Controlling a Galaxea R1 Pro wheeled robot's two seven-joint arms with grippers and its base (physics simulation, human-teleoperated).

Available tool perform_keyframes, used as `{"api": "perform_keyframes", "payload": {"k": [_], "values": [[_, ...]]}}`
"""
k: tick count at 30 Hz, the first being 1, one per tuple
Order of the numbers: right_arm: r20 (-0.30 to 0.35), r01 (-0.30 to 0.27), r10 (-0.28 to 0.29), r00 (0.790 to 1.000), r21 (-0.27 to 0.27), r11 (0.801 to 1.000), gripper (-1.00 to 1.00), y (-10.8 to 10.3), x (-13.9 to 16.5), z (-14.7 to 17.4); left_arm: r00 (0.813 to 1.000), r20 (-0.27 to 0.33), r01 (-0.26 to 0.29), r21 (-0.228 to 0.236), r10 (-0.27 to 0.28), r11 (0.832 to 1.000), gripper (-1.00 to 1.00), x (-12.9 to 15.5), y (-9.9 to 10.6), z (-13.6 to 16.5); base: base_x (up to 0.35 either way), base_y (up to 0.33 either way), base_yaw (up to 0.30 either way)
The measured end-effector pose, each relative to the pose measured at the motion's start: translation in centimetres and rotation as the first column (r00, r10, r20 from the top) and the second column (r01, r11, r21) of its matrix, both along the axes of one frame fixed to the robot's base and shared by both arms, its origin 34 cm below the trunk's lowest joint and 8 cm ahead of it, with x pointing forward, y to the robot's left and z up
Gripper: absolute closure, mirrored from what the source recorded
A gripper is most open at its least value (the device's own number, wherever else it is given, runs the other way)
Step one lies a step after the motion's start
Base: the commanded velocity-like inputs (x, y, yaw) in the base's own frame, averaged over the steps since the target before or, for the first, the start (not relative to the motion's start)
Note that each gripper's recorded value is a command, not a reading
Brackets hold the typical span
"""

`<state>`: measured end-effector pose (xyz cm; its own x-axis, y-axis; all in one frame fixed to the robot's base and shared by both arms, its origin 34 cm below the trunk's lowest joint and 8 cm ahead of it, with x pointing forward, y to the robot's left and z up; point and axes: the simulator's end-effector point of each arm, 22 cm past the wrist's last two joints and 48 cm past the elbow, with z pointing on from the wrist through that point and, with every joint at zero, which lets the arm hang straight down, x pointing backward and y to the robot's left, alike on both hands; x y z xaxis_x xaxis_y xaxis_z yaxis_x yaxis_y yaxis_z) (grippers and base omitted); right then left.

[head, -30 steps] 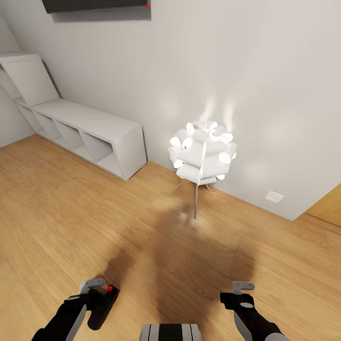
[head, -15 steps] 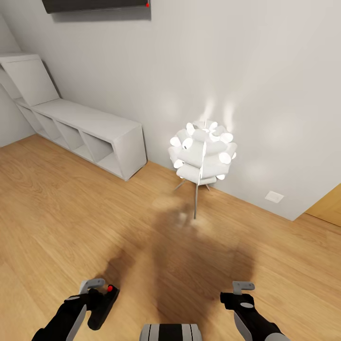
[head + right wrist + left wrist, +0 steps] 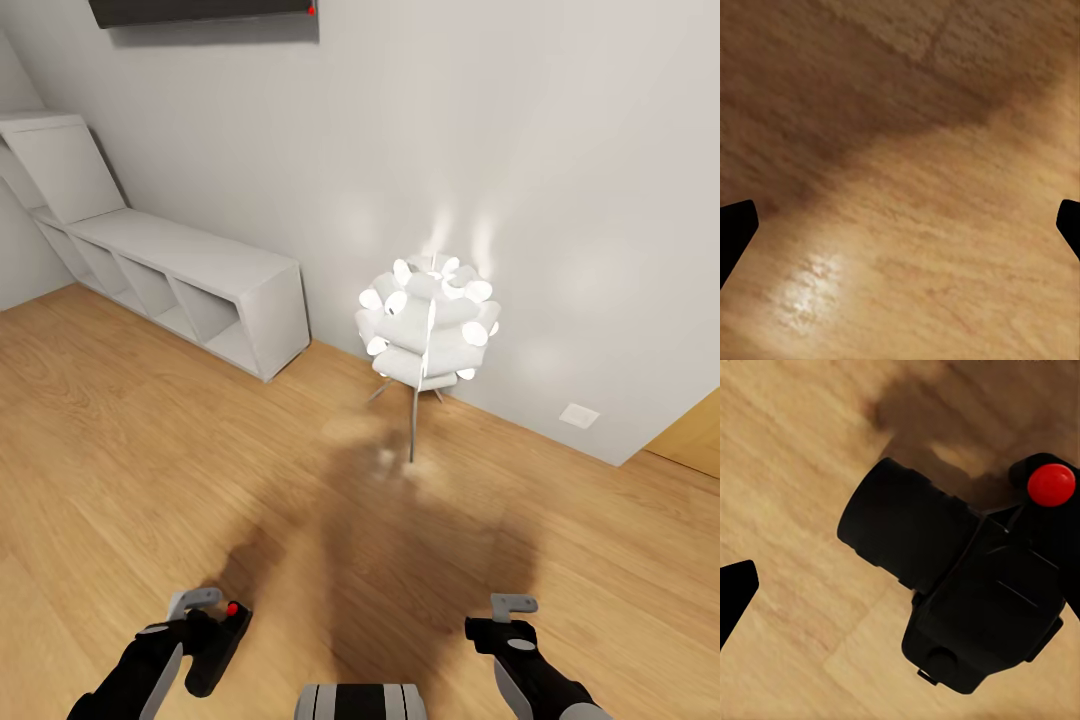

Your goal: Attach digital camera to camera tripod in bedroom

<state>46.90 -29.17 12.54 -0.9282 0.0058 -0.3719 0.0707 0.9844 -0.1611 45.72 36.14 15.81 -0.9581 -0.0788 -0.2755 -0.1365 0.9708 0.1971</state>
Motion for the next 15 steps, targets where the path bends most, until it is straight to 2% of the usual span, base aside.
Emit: {"api": "perform_keyframes", "payload": {"k": [7, 12, 14, 15], "values": [[0.001, 0.0, 0.0, 1.0, -0.001, 1.0, -1.0, -0.1, 0.0, 0.0, 1.0, 0.01, 0.007, 0.006, -0.007, 1.0, -1.0, 0.4, 0.1, 0.2, 0.0, 0.0, 0.0], [0.0, 0.001, -0.001, 1.0, -0.002, 1.0, -1.0, -0.2, 0.0, 0.0, 0.999, 0.002, 0.033, 0.014, -0.033, 0.999, -1.0, 0.3, 0.0, 0.2, 0.0, 0.0, 0.0], [0.0, 0.001, -0.001, 1.0, -0.002, 1.0, -1.0, -0.2, 0.0, 0.0, 0.998, -0.002, 0.061, 0.004, -0.061, 0.998, -1.0, 0.3, -0.6, 0.0, 0.0, 0.0, 0.0], [0.0, 0.001, -0.001, 1.0, -0.003, 1.0, -1.0, -0.2, 0.0, 0.0, 0.995, -0.007, 0.095, -0.028, -0.096, 0.995, -1.0, 0.3, -1.8, -0.3, 0.0, 0.0, 0.0]]}}
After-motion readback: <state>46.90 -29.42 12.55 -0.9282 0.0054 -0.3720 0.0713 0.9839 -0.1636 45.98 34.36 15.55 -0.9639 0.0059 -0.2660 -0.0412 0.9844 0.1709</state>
